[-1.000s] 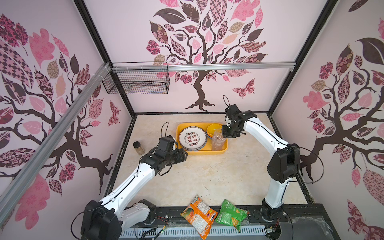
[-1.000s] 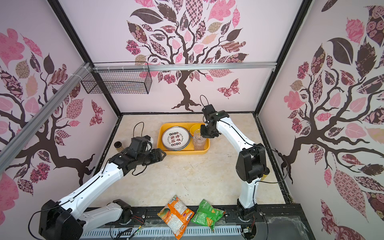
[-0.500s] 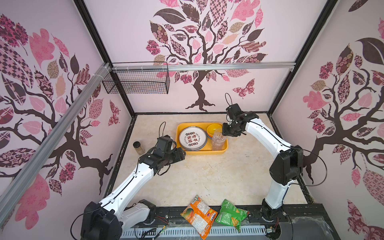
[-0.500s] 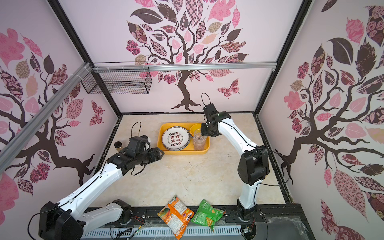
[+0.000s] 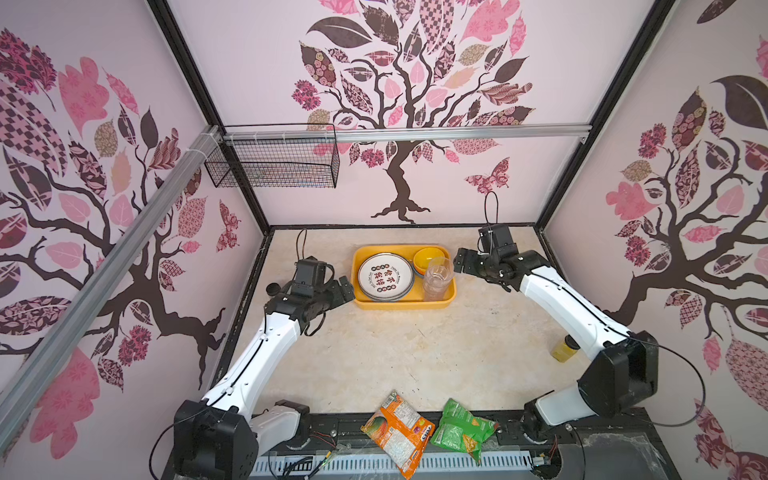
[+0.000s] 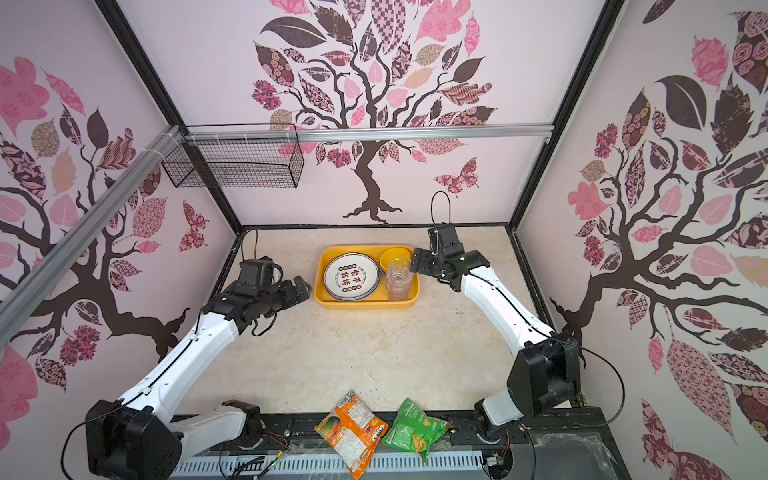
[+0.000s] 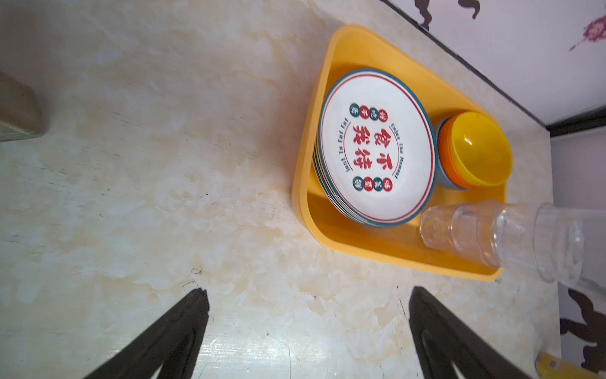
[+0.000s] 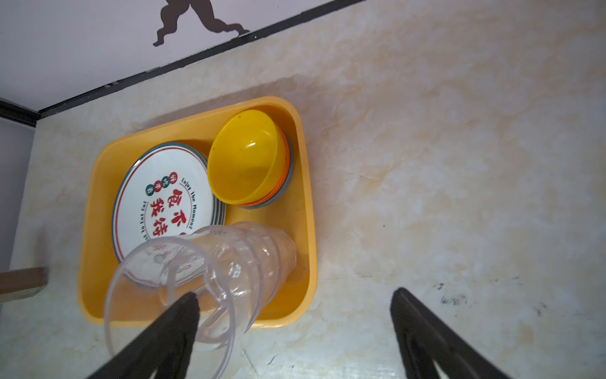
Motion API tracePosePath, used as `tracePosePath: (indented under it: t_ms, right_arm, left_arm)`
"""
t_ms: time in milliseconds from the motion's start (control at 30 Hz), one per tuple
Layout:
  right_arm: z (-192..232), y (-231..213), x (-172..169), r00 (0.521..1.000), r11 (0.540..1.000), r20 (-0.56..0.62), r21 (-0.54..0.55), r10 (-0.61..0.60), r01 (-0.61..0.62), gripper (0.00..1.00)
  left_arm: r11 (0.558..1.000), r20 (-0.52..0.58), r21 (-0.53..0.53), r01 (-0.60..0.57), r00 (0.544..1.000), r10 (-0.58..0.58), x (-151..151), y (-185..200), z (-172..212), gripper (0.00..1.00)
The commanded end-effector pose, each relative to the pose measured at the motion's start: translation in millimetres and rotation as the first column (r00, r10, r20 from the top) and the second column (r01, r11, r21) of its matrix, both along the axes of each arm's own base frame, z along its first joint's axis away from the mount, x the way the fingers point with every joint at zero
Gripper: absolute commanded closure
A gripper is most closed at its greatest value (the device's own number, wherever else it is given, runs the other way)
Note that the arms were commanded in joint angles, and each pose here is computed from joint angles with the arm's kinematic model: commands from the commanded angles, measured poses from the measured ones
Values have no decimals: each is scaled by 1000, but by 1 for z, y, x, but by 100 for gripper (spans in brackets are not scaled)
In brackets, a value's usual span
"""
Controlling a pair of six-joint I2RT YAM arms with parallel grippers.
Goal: Place the mixed dishes into the plastic bin
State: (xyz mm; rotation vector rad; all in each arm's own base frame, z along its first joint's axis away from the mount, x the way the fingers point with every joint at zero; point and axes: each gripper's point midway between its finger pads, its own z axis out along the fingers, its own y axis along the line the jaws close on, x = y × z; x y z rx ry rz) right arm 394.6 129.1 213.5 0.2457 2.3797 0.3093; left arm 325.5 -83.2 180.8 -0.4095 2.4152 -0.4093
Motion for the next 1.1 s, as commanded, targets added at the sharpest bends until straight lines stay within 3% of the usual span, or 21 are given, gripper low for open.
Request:
tracePosePath:
  t_ms: [0, 133, 333, 433, 567, 633, 733, 867, 1033, 1067]
  right_arm:
    - [13, -23, 5, 988, 995, 121, -33, -94, 99, 0]
    - [-15, -56, 3, 966, 968, 144, -97, -216, 231, 0]
    - [-47, -106, -8, 876, 879, 294, -177, -381, 442, 0]
    - [-53, -121, -17, 839, 848, 367, -198, -402, 492, 1]
    - [-59, -142, -30, 780, 780, 462, -253, -422, 572, 0]
    - [-57, -154, -34, 733, 739, 516, -252, -444, 625, 0]
    - [-54, -166, -33, 706, 716, 539, -246, -459, 654, 1]
    - [-66, -181, -35, 706, 686, 533, -286, -466, 669, 0]
    - [-86, -185, -38, 693, 713, 566, -243, -447, 658, 0]
    - [-87, -180, -34, 718, 732, 551, -258, -425, 631, 1]
  left_arm:
    - [993, 87, 103, -51, 995, 42, 16, 21, 20, 2]
    - [951, 185, 247, -189, 972, 145, 27, 55, 29, 2]
    - [877, 282, 357, -323, 932, 228, 42, 99, 11, 2]
    - [846, 304, 408, -342, 925, 228, 47, 116, -4, 2]
    - [780, 303, 478, -403, 910, 283, 51, 145, -29, 2]
    - [771, 310, 471, -429, 899, 311, 52, 156, -42, 2]
    - [752, 365, 463, -470, 874, 321, 56, 165, -52, 2]
    - [750, 429, 458, -476, 858, 283, 58, 164, -53, 2]
    - [734, 504, 426, -529, 812, 293, 54, 170, -57, 2]
    - [735, 509, 421, -531, 809, 294, 53, 170, -59, 2]
